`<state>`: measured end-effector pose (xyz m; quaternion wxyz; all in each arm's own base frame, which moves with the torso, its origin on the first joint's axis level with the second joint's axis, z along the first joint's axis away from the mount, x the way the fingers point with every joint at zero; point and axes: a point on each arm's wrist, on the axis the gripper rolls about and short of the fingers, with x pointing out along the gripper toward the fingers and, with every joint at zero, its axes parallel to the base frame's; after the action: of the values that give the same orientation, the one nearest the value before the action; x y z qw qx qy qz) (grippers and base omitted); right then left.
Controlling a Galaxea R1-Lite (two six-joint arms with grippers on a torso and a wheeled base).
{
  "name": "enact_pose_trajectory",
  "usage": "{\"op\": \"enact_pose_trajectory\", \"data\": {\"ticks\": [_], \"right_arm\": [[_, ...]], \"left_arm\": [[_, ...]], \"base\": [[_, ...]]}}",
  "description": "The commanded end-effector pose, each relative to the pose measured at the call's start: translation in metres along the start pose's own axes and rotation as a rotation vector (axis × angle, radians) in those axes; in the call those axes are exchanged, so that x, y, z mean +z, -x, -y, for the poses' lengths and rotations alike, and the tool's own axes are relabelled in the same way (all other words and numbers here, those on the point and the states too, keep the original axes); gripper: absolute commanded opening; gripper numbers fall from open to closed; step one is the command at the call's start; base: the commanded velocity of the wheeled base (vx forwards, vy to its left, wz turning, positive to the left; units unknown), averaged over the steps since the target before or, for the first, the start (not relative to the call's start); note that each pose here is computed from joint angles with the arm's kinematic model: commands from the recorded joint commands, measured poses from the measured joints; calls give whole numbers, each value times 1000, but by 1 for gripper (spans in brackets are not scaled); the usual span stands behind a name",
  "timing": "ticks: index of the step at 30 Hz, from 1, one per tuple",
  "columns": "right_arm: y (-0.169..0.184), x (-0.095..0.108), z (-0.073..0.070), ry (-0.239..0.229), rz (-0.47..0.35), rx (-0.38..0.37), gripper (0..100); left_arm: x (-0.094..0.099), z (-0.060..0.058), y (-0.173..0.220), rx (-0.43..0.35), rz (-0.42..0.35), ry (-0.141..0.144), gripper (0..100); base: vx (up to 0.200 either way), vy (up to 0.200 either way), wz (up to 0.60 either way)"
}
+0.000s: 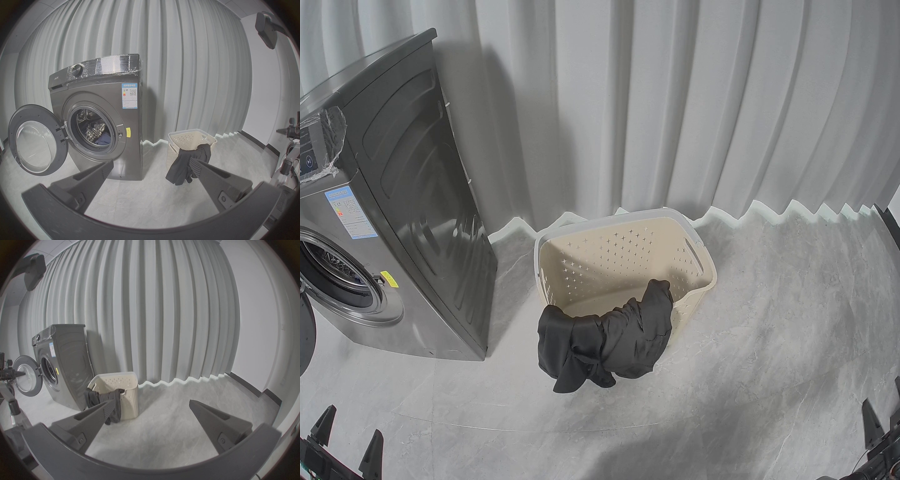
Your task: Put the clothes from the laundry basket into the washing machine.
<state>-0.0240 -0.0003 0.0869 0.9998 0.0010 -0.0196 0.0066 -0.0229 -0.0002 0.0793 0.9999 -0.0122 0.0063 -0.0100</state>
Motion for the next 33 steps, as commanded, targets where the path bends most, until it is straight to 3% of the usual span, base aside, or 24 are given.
{"op": "enact_pose_trajectory", "data": {"ticks": [1,4,8,10,14,16,21,26,33], "right_arm": [[14,60,0,-25,185,17,100],[-1,79,0,-26,76,69,100],[-40,81,-3,-35,-117,152,100],[-63,82,-6,-45,-167,202,100],[-96,79,-16,-107,-246,273,100],[-122,73,-26,-150,-324,299,100],[-149,64,-43,-181,-401,357,100],[-167,52,-56,-164,-486,383,100],[-187,36,-69,-146,-536,404,100]], "left_arm": [[-4,0,0,0,3,-1,100],[-3,0,0,0,2,0,100],[-3,0,0,0,2,2,100],[-4,0,0,2,3,3,100],[-3,0,0,2,2,3,100],[-4,0,0,2,3,2,100],[-3,0,0,2,2,3,100],[-3,0,0,2,2,2,100],[-3,0,0,2,2,3,100]], "base": [[0,0,0],[0,0,0],[0,0,0],[0,0,0],[0,0,0],[0,0,0],[0,0,0],[0,0,0],[0,0,0]]}}
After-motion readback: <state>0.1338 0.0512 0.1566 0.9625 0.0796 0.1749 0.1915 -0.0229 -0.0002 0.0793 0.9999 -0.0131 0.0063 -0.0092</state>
